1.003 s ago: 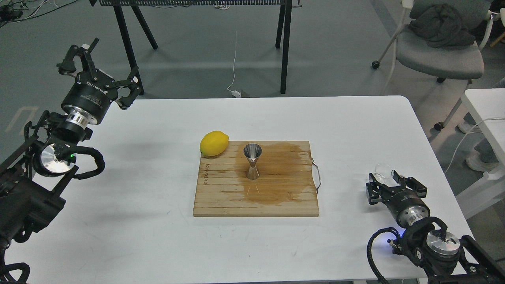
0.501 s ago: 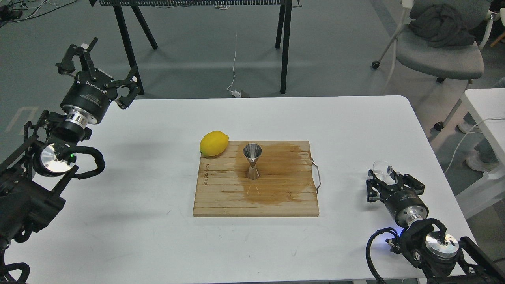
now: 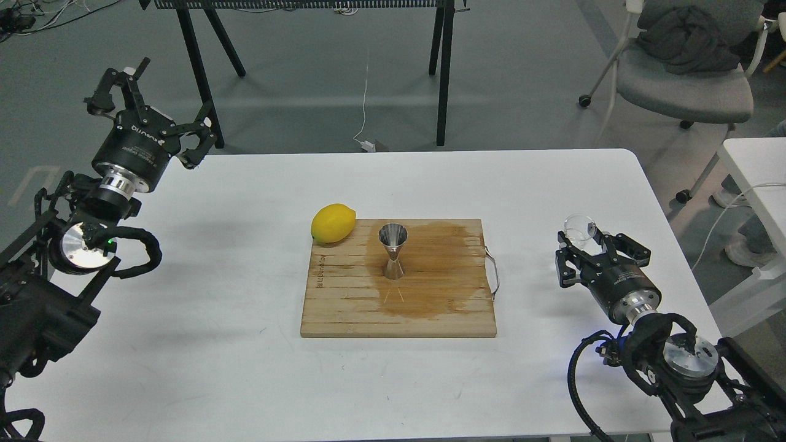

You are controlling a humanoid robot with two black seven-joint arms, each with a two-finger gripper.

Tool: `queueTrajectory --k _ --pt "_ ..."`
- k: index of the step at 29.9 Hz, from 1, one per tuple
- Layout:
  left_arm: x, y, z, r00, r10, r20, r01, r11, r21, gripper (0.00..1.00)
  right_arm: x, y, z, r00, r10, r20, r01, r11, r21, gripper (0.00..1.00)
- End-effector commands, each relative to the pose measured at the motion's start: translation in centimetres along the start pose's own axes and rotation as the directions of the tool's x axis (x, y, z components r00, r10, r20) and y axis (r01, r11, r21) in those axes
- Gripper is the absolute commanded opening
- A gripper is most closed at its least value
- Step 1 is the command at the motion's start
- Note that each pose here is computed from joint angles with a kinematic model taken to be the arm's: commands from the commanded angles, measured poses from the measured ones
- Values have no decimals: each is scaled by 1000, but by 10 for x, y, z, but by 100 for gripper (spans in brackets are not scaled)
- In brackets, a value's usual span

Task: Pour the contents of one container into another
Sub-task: 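Lift the glass cup and carry it above the jigger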

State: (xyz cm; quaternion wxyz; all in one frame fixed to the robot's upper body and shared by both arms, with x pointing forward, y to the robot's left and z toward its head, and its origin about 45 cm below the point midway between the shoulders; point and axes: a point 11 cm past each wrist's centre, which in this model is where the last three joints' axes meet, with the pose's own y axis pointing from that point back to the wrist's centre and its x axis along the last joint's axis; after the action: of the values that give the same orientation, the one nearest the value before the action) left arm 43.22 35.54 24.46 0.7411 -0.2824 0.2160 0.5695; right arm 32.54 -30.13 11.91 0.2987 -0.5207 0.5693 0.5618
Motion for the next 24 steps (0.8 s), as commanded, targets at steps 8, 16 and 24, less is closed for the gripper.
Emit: queueTrajectory --k 8,16,24 --pt "2 2 0 1000 5 -2 -5 1000 -6 100 -79 -22 49 969 -48 -241 15 990 -137 27" --pt "4 3 1 1000 7 4 -7 1000 -5 100 -111 -35 100 882 -140 -450 48 976 -210 27" --pt "3 3 0 1000 10 1 -10 1000 -4 100 -125 -36 154 754 -231 -615 69 959 -275 27"
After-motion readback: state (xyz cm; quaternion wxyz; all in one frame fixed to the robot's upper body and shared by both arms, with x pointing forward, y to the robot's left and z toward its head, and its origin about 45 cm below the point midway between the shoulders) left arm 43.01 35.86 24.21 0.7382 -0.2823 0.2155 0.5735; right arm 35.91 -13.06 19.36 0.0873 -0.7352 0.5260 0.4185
